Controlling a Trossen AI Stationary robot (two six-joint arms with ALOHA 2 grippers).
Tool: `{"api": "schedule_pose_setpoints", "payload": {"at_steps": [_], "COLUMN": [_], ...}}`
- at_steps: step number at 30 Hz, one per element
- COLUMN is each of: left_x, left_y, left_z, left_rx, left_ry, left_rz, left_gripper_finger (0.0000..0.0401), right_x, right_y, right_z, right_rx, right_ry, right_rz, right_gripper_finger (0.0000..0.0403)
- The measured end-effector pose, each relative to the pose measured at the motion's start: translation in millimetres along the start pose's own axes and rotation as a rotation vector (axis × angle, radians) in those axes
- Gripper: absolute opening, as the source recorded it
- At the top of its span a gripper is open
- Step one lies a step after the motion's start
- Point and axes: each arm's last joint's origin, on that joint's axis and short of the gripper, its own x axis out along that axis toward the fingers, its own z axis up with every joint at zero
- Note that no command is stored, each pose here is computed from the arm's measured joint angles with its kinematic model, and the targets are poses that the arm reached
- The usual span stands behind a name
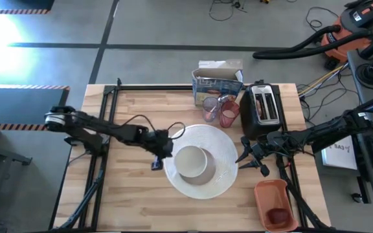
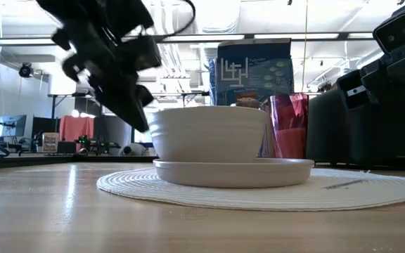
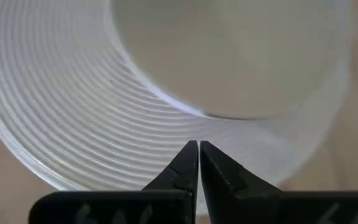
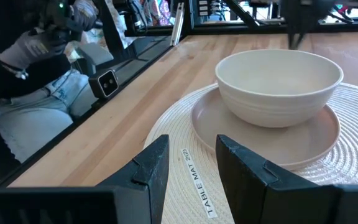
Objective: Arrange a breakfast setting
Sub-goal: Put the white bowl on the white placemat to the right of the gray plate
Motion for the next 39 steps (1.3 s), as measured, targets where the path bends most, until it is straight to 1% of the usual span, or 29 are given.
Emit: {"api": "schedule_pose_setpoints", "payload": {"at_steps": [6, 8, 10, 13, 18, 22, 28, 31, 34, 39], "left_x": [-27, -33, -36, -39, -32, -24, -11, -5, 1, 5], "left_y": [-36, -48, -56, -57, -58, -60, -62, -62, -62, -63], "left_z": [1, 1, 2, 3, 6, 9, 9, 9, 9, 11], "left_rx": [0.088, 0.117, 0.150, 0.161, 0.165, 0.157, 0.160, 0.163, 0.177, 0.190], "left_ry": [-0.075, -0.111, -0.142, -0.167, -0.188, -0.208, -0.202, -0.198, -0.202, -0.228], "left_rz": [-0.041, -0.068, -0.068, 0.006, 0.014, -0.008, -0.054, -0.056, -0.055, -0.057], "left_gripper_finger": [0.0000, 0.0000, 0.0000, 0.0000, 0.0007, 0.0038, 0.0114, 0.0144, 0.0162, 0.0168], "right_x": [0, 0, 0, 0, 0, 0, 0, 0, 0, 0], "right_y": [0, 0, 0, 0, 0, 0, 0, 0, 0, 0], "right_z": [0, 0, 0, 0, 0, 0, 0, 0, 0, 0], "right_rx": [0.000, 0.001, 0.000, 0.001, 0.000, 0.001, 0.000, 0.001, 0.001, 0.002], "right_ry": [0.000, 0.000, 0.000, 0.000, 0.000, 0.000, 0.000, 0.000, 0.000, 0.000], "right_rz": [0.000, 0.000, 0.000, 0.000, -0.001, 0.000, 0.000, -0.001, 0.000, 0.000], "right_gripper_finger": [0.0123, 0.0123, 0.0123, 0.0123, 0.0123, 0.0123, 0.0123, 0.0123, 0.0123, 0.0123]}}
